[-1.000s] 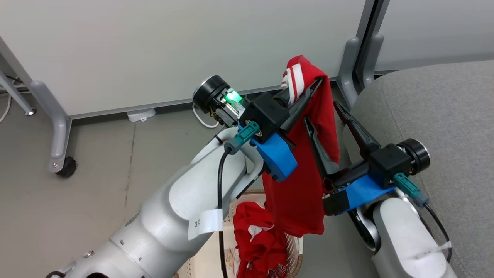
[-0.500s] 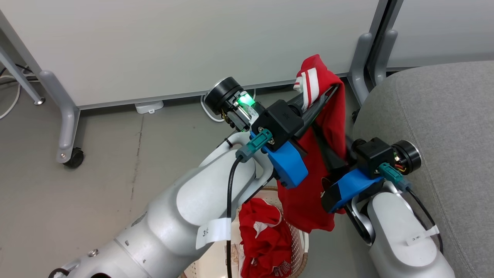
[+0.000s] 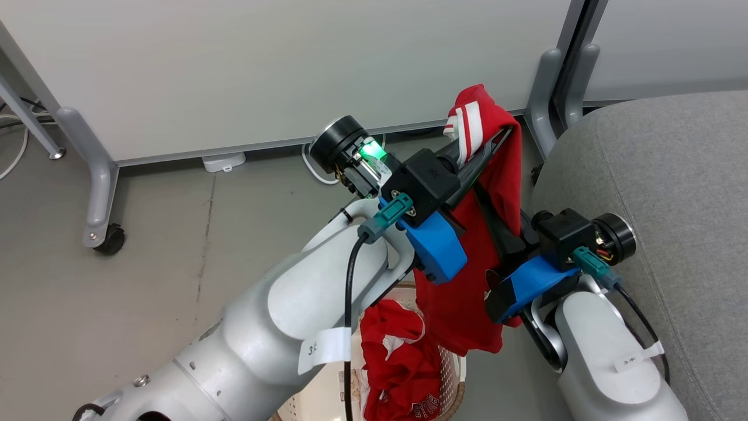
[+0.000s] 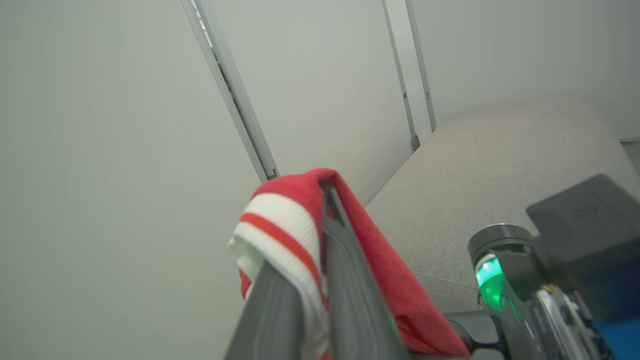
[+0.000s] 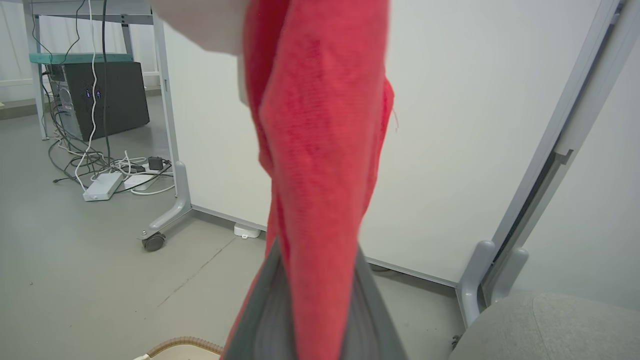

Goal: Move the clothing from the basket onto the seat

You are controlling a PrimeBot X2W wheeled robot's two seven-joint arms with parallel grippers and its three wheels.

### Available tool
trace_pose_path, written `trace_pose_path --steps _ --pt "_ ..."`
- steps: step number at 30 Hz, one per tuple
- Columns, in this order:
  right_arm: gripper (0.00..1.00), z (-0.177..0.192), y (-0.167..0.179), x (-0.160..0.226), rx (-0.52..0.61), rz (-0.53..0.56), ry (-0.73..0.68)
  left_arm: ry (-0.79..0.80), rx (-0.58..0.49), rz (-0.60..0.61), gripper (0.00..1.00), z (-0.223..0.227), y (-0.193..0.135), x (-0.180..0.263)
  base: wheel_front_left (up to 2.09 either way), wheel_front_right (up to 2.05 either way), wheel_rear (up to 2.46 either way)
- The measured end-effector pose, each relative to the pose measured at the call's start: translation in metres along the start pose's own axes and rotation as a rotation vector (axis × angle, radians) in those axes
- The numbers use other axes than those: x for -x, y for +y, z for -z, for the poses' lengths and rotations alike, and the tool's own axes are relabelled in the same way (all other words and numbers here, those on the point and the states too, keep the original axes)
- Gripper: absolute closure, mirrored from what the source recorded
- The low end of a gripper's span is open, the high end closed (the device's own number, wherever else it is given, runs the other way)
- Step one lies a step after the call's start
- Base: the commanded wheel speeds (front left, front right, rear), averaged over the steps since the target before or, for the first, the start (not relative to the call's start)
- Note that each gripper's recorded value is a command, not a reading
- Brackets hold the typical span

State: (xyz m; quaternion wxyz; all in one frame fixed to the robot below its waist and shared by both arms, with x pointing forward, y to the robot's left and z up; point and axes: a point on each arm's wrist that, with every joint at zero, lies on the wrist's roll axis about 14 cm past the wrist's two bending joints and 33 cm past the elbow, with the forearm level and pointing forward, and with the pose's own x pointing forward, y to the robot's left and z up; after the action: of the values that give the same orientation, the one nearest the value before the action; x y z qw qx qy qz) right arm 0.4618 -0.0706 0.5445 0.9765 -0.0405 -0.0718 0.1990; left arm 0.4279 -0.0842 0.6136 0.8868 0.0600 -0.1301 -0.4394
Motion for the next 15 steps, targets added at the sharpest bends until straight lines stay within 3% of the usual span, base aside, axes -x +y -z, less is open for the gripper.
trace_pose_path --steps 6,7,8,15 --pt "1.00 -0.0004 0.0011 -0.0001 0.000 -0.003 -0.001 0.004 0.004 -0.006 0.99 0.0011 0.0013 0.0004 0.00 0.00 0.00" --pt "1.00 -0.0007 0.0010 -0.0001 0.000 -0.003 -0.002 0.005 0.005 -0.008 0.07 0.0016 0.0016 0.0005 0.00 0.00 0.00" --pt "1.00 -0.0007 0.0010 -0.0001 0.000 -0.003 -0.002 0.006 0.005 -0.008 0.00 0.0019 0.0017 0.0005 0.00 0.00 0.00" --pt "1.00 0.0020 -0.0020 -0.0009 -0.017 0.007 -0.001 0.018 0.023 -0.006 0.00 0.0094 0.0016 -0.0009 0.00 0.00 0.00"
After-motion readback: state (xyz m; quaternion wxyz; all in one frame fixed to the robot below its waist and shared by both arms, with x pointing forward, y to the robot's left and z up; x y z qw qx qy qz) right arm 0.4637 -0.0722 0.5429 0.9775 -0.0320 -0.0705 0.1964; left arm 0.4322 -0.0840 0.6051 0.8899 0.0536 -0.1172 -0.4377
